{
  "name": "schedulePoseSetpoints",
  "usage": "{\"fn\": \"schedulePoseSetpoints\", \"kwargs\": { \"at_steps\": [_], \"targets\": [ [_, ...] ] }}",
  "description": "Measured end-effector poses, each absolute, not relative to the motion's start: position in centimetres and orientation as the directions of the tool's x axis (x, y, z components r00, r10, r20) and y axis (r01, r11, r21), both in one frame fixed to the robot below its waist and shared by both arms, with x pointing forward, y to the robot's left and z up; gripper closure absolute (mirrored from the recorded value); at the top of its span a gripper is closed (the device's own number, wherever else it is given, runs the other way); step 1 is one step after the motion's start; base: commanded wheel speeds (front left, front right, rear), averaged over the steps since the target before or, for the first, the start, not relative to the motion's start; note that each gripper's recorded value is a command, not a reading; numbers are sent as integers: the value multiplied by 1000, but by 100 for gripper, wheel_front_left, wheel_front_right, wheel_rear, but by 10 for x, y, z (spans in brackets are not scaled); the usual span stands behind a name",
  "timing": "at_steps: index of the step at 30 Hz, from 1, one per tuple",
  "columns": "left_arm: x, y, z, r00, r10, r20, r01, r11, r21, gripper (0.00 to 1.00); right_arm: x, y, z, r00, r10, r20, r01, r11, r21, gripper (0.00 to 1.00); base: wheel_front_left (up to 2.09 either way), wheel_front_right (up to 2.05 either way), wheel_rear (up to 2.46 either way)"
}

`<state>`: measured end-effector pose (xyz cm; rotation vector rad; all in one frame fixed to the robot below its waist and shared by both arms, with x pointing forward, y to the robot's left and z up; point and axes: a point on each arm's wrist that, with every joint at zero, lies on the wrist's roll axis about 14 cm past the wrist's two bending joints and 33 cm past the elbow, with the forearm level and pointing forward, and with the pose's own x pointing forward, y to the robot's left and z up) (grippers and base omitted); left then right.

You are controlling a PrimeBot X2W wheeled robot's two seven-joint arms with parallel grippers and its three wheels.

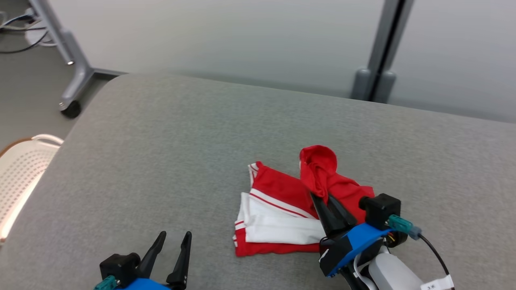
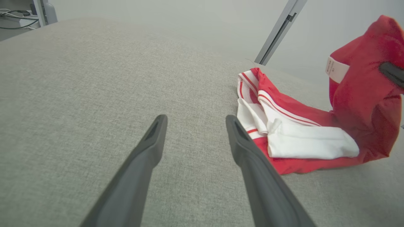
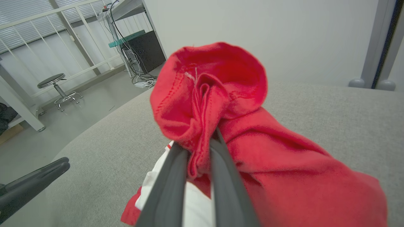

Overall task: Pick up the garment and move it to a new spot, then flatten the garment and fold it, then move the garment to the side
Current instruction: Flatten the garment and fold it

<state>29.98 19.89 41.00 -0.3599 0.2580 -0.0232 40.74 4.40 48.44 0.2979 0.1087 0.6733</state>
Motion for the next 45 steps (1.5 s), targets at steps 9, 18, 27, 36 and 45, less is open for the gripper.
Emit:
{"fn": "schedulePoseSetpoints", "kwargs": {
  "at_steps": [9, 18, 27, 36, 45],
  "targets": [
    [282, 225, 404, 960, 18, -280, -115, 935, -335, 0, 390, 114, 465, 609, 789, -82, -732, 599, 325, 0, 0, 0, 0],
    [303, 223, 415, 972, 4, -236, -80, 946, -313, 0, 408, 74, 483, 717, 696, -30, -655, 688, 314, 0, 0, 0, 0],
    [323, 215, 426, 983, -11, -186, -34, 971, -239, 0, 415, -72, 462, 939, 336, -72, -313, 923, 226, 0, 0, 0, 0],
    [322, 204, 423, 982, -27, -185, -6, 985, -173, 0, 384, -129, 448, 976, 189, -110, -165, 966, 198, 0, 0, 0, 0],
    [310, 196, 418, 980, -28, -197, -3, 987, -158, 0, 360, -140, 438, 978, 157, -139, -125, 968, 219, 0, 0, 0, 0]
  ]
}}
